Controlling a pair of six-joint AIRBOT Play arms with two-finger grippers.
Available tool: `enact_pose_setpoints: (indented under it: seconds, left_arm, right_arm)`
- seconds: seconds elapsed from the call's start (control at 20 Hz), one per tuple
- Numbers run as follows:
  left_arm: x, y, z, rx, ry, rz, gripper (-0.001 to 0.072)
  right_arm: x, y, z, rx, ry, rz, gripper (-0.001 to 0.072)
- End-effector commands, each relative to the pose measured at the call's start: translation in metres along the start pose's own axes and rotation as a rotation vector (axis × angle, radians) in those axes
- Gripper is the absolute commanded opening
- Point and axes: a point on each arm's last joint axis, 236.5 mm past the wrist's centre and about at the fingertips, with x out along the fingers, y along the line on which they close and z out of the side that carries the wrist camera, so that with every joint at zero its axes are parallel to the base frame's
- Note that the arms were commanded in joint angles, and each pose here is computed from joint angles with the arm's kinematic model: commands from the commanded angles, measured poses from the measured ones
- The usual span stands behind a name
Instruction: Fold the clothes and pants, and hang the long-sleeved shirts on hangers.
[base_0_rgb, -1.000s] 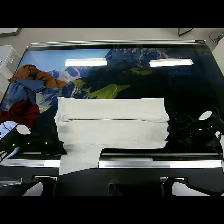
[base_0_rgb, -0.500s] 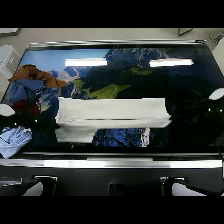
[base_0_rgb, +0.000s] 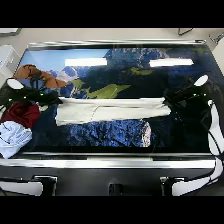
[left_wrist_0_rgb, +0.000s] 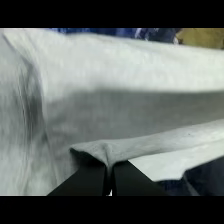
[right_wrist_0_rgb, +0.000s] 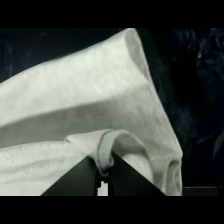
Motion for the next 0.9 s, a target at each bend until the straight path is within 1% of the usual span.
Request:
enact_pose_setpoints:
  seconds: [0.0,0.05,0.1,0.15,0.2,0.25,0.3,0.4,0.5,0.65,0.75,0.8,0.85]
  left_arm:
    - [0.047,0.008,0.000,-0.041,0.083,-0.022,0.0020]
    - [0.058,0.008,-0.006,-0.043,0.115,-0.025,0.0020]
    - [0.063,0.008,-0.009,-0.044,0.129,-0.026,0.0025]
    - [0.063,0.008,-0.010,-0.043,0.132,-0.026,0.0092]
    - [0.058,0.007,-0.009,-0.039,0.136,-0.029,0.0271]
    - [0.051,0.008,-0.008,-0.038,0.142,-0.035,0.0454]
    - [0.040,0.008,-0.006,-0.038,0.153,-0.044,0.0544]
    - [0.018,0.006,-0.003,-0.032,0.158,-0.057,0.0544]
    - [0.000,-0.003,0.003,-0.023,0.123,-0.070,0.0543]
    - [-0.024,-0.029,0.009,0.016,0.065,-0.100,0.0537]
    - [-0.037,-0.051,0.010,0.046,0.034,-0.130,0.0536]
    - [-0.042,-0.064,0.010,0.061,0.022,-0.151,0.0535]
    - [-0.046,-0.077,0.011,0.080,0.004,-0.171,0.0515]
  right_arm:
    - [0.031,-0.006,0.002,0.071,0.041,0.009,0.0060]
    - [0.035,-0.006,0.000,0.080,0.055,0.018,0.0074]
    - [0.036,-0.005,-0.001,0.083,0.061,0.022,0.0155]
    - [0.031,-0.004,-0.001,0.085,0.064,0.030,0.0364]
    - [0.023,-0.005,-0.001,0.070,0.070,0.032,0.0576]
    - [0.011,-0.011,0.001,0.039,0.068,0.027,0.0636]
    - [0.000,-0.025,0.003,0.046,0.065,0.002,0.0640]
    - [-0.010,-0.055,0.001,0.088,0.085,-0.035,0.0643]
    - [0.000,-0.062,-0.010,0.107,0.153,-0.020,0.0711]
    - [0.027,-0.029,-0.020,0.071,0.219,0.108,0.0716]
    - [0.044,-0.015,-0.018,0.083,0.217,0.149,0.0711]
    - [0.049,-0.011,-0.017,0.092,0.215,0.154,0.0670]
    - [0.054,-0.007,-0.015,0.115,0.206,0.152,0.0531]
